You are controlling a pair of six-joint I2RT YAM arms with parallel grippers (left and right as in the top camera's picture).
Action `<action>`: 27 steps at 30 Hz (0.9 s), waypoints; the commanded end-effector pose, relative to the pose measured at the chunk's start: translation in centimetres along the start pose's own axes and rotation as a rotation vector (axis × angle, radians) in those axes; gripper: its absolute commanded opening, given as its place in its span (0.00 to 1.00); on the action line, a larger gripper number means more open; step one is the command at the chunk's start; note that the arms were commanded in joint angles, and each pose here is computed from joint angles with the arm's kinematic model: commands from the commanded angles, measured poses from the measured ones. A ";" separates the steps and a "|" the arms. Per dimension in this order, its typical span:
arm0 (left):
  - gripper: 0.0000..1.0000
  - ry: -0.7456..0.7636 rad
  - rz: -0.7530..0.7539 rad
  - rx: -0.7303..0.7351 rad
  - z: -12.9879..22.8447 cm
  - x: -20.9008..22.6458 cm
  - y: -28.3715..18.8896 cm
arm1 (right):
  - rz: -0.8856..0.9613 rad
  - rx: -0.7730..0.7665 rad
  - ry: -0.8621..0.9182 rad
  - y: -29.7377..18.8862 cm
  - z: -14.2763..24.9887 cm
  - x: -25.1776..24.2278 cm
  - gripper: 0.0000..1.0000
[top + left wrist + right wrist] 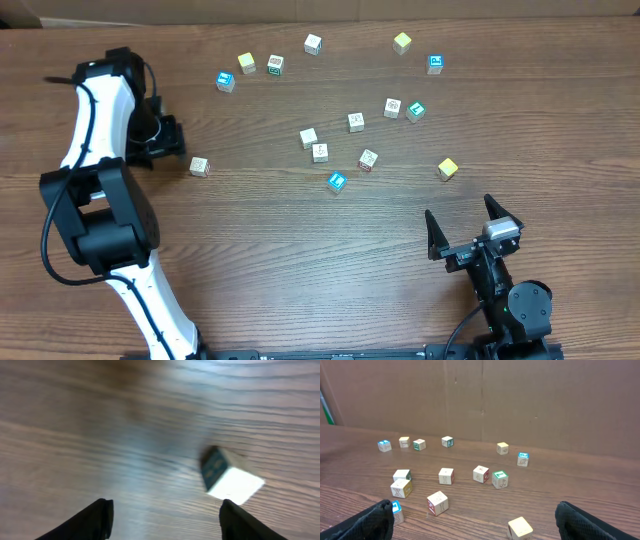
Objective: Form a horizontal line
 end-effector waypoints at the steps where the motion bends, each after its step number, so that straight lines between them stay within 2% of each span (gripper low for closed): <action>1: 0.70 0.106 0.036 -0.030 -0.7 -2.0 -0.3 | 0.002 -0.008 0.006 0.0 0.1 -0.1 1.00; 12: 0.71 0.194 -0.022 -0.033 -0.8 -3.8 2.1 | 0.002 -0.008 0.006 0.0 0.1 -0.1 1.00; 18: 0.66 0.215 -0.023 -0.034 -0.5 -4.7 4.2 | 0.002 -0.008 0.006 0.0 0.1 -0.1 1.00; 24: 0.41 0.218 -0.028 -0.052 -0.9 -4.8 4.5 | 0.002 -0.008 0.006 0.0 0.1 -0.1 1.00; 27: 0.36 0.216 -0.071 -0.049 -0.9 -4.1 4.5 | 0.002 -0.008 0.006 0.0 0.1 -0.1 1.00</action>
Point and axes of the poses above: each gripper's point midway between its finger pads, its own y axis out along the fingers, its own x axis along the line the jaws close on, z = x × y, the point moved 2 cm from there along -y, back along the fingers, and after that the axes turned 8 degrees about y, right-handed, at the moved point
